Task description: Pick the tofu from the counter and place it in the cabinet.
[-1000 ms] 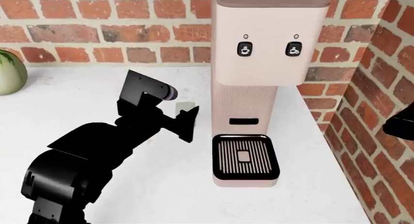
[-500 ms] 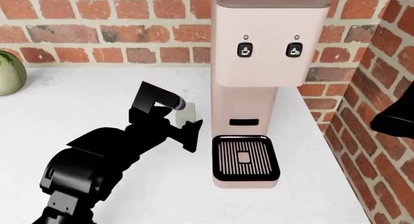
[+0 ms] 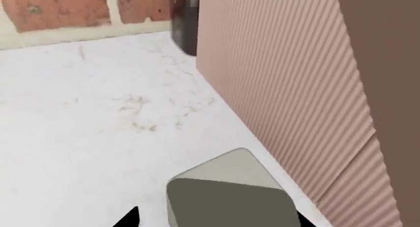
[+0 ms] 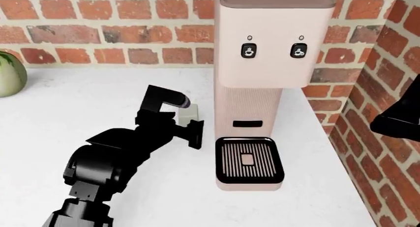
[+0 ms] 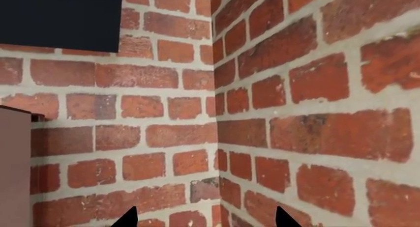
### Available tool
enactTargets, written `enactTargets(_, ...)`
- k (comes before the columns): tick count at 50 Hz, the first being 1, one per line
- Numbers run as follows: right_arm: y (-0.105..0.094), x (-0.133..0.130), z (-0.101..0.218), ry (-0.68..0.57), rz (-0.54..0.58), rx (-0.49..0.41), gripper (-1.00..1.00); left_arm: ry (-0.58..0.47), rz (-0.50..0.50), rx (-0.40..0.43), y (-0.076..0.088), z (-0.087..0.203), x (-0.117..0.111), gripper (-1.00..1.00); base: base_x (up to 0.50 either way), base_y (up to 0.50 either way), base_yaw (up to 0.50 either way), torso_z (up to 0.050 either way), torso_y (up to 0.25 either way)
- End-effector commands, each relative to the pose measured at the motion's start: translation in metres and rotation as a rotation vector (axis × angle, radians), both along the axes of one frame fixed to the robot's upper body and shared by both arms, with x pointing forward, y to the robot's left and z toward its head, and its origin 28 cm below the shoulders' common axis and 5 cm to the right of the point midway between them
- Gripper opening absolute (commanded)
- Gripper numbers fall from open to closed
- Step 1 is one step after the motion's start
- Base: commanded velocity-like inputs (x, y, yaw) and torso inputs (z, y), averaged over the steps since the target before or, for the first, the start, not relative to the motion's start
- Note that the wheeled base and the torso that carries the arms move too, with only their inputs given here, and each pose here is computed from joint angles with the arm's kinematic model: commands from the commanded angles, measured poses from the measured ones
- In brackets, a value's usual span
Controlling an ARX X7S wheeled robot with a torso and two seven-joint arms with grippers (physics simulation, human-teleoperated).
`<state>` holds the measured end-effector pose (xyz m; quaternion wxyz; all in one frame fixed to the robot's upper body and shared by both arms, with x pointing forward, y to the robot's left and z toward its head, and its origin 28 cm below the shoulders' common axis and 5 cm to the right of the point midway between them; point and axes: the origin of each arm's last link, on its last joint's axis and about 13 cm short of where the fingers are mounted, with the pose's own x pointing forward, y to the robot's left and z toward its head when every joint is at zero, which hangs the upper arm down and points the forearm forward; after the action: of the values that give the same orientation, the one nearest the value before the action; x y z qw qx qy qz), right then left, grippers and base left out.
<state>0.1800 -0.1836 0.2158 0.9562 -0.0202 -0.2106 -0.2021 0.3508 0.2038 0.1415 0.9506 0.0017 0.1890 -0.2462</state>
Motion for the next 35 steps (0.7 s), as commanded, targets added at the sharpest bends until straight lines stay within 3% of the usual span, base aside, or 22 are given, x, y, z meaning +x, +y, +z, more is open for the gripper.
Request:
enactTargets(1, 0.001, 0.002, -0.001, 0.003, 0.002, -0.001, 1.0, -0.028, 0.031, -0.02, -0.002, -0.005, 0.009, -1.0, 0.0, 0.0, 0.0, 0.0, 0.0)
enactTargets(17, 0.002, 0.004, -0.002, 0.002, 0.003, 0.0, 1.0, -0.155, 0.15, -0.043, 0.011, 0.019, 0.003, -1.0, 0.0, 0.0, 0.0, 0.0, 0.0)
enactTargets(25, 0.0, 0.002, -0.002, -0.001, 0.0, 0.004, 1.0, -0.29, 0.224, -0.028, 0.026, 0.05, -0.031, -1.0, 0.0, 0.0, 0.0, 0.0, 0.0)
enactTargets(35, 0.002, 0.002, 0.0, -0.001, 0.012, 0.001, 1.0, -0.48, 0.237, -0.129, 0.029, 0.101, -0.083, -1.0, 0.0, 0.0, 0.0, 0.0, 0.0)
